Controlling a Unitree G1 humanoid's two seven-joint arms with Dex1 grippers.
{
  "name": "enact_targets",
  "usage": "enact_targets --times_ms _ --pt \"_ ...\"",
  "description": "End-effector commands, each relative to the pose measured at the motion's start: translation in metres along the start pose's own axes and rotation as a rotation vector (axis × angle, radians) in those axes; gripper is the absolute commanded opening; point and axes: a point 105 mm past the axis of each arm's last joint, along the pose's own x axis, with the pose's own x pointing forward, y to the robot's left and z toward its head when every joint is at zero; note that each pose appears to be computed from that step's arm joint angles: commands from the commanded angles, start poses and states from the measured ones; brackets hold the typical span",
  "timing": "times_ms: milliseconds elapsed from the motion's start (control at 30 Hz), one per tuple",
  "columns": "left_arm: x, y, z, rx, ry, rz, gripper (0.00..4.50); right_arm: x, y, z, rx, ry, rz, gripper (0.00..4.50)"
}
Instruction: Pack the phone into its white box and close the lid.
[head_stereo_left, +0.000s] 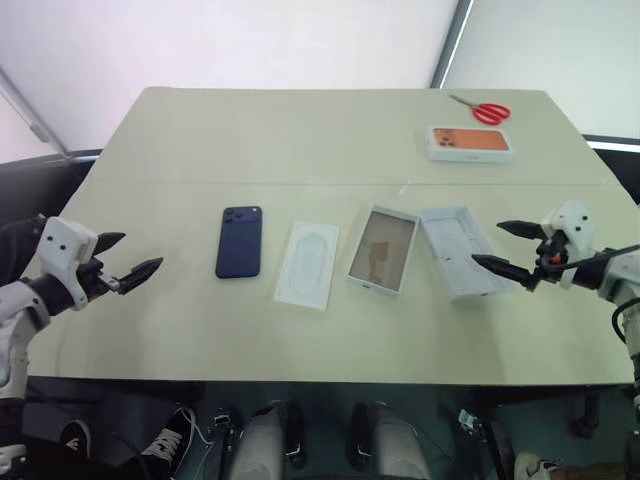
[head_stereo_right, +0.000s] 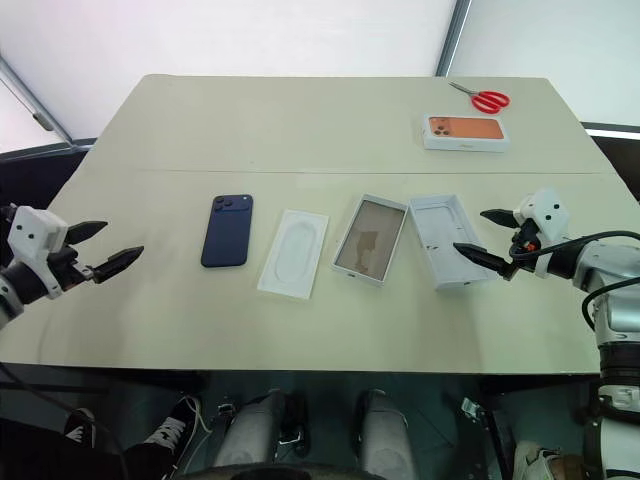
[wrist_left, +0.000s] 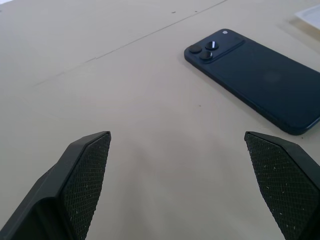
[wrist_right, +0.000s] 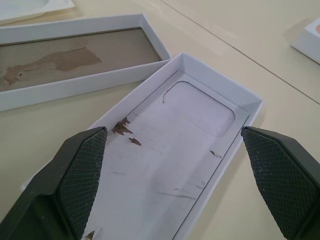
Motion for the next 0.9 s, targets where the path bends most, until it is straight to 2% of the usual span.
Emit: enact_targets --times_ms 33,133,233,267,333,400,467,533,600,700,900 --pt "0.008 -0.014 0.017 0.021 -0.028 -0.036 4.50 0.006 0.004 0.021 -0.045 -0.053 0.025 4.48" --pt "0.015 -0.024 0.020 -0.039 -0.030 -0.056 4.50 0.011 0.012 0.026 -0.054 -0.061 0.059 4.48" --pt "0.025 -0.049 0.030 -0.100 -0.051 -0.130 4.50 0.021 0.030 0.036 -0.123 -0.055 0.131 4.48" --pt "0.029 -0.064 0.032 -0.114 -0.048 -0.182 4.50 0.025 0.038 0.044 -0.160 -0.067 0.163 4.48" --pt "0.038 -0.100 0.032 -0.248 -0.004 -0.315 4.50 0.036 0.054 0.069 -0.204 -0.132 0.224 4.48" --pt "0.045 -0.122 0.032 -0.310 0.034 -0.383 4.50 0.043 0.069 0.081 -0.243 -0.152 0.280 4.48" --pt "0.057 -0.131 0.034 -0.353 0.037 -0.388 4.50 0.050 0.089 0.080 -0.305 -0.128 0.358 4.48" --pt "0.068 -0.138 0.035 -0.436 0.052 -0.393 4.50 0.057 0.110 0.088 -0.299 -0.162 0.420 4.48" --pt "0.073 -0.138 0.037 -0.445 0.039 -0.369 4.50 0.061 0.121 0.095 -0.298 -0.195 0.435 4.48" --pt "0.078 -0.138 0.039 -0.535 0.037 -0.357 4.50 0.063 0.119 0.093 -0.286 -0.194 0.402 4.48" --pt "0.078 -0.162 0.051 -0.768 0.016 -0.487 4.50 0.064 0.121 0.101 -0.202 -0.256 0.396 4.48"
